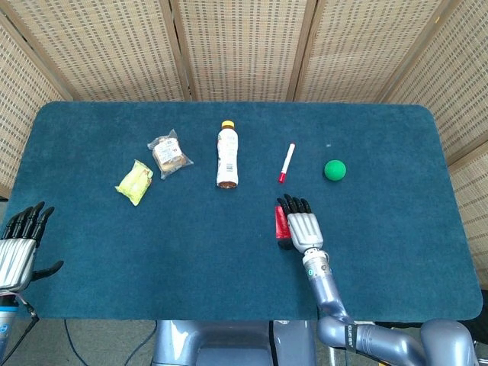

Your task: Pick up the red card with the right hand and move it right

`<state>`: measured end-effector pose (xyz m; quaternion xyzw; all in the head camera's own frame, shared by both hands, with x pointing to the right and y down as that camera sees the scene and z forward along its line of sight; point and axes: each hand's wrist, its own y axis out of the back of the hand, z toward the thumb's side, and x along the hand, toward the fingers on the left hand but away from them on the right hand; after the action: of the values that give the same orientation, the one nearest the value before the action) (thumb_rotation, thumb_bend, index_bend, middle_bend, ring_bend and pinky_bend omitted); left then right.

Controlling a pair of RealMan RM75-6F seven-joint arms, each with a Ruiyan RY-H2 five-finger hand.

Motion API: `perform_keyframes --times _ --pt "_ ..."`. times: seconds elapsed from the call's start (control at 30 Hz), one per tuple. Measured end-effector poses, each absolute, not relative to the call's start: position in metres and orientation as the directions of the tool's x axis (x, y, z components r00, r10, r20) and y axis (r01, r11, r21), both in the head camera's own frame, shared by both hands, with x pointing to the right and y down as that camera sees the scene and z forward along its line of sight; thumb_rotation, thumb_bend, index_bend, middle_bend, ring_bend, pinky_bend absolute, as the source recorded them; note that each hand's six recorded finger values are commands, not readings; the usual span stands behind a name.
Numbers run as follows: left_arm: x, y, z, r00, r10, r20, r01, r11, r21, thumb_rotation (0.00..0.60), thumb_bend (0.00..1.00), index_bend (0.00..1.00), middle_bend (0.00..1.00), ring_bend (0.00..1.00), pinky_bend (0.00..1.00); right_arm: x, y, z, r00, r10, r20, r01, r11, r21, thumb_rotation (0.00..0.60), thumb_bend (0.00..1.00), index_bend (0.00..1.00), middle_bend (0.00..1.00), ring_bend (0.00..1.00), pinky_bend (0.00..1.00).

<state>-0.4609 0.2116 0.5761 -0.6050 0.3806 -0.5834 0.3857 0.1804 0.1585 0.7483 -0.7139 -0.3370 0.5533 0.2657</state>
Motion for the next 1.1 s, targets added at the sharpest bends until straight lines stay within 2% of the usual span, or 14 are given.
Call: perform_keyframes --times 0.37,0.63,0.83,0.9,1.1 --pt "-0.46 0.212 0.577 0.034 -0.911 0.412 -0.008 -0.412 -0.911 0.6 0.08 0.0 0.0 0.0 0.07 0.181 0.146 0.751 0.149 0.81 -0.568 0.173 -0.587 -0.791 0.6 0.66 0.06 0.0 0.0 0.0" --pt "-0.458 0.213 0.576 0.04 -0.911 0.41 -0.008 -0.411 -0.912 0.6 0.08 0.0 0.0 0.0 0.07 0.182 0.144 0.736 0.161 0.841 -0.517 0.184 -0.54 -0.821 0.6 0.72 0.07 0.0 0.0 0.0" --pt "-0.457 0.214 0.575 0.044 -0.911 0.41 -0.009 -0.41 -0.912 0.6 0.08 0.0 0.0 0.0 0.07 0.186 0.145 0.725 0.164 0.855 -0.492 0.2 -0.517 -0.832 0.6 0.7 0.07 0.0 0.0 0.0" --pt "-0.457 0.214 0.575 0.044 -0.911 0.41 -0.009 -0.41 -0.912 0.6 0.08 0.0 0.0 0.0 0.07 0.187 0.146 0.723 0.166 0.855 -0.491 0.205 -0.517 -0.831 0.6 0.65 0.07 0.0 0.0 0.0" --pt "-0.456 0.214 0.575 0.048 -0.911 0.41 -0.01 -0.411 -0.912 0.6 0.08 0.0 0.0 0.0 0.07 0.19 0.154 0.716 0.178 0.85 -0.496 0.21 -0.525 -0.824 0.6 0.41 0.04 0.0 0.0 0.0"
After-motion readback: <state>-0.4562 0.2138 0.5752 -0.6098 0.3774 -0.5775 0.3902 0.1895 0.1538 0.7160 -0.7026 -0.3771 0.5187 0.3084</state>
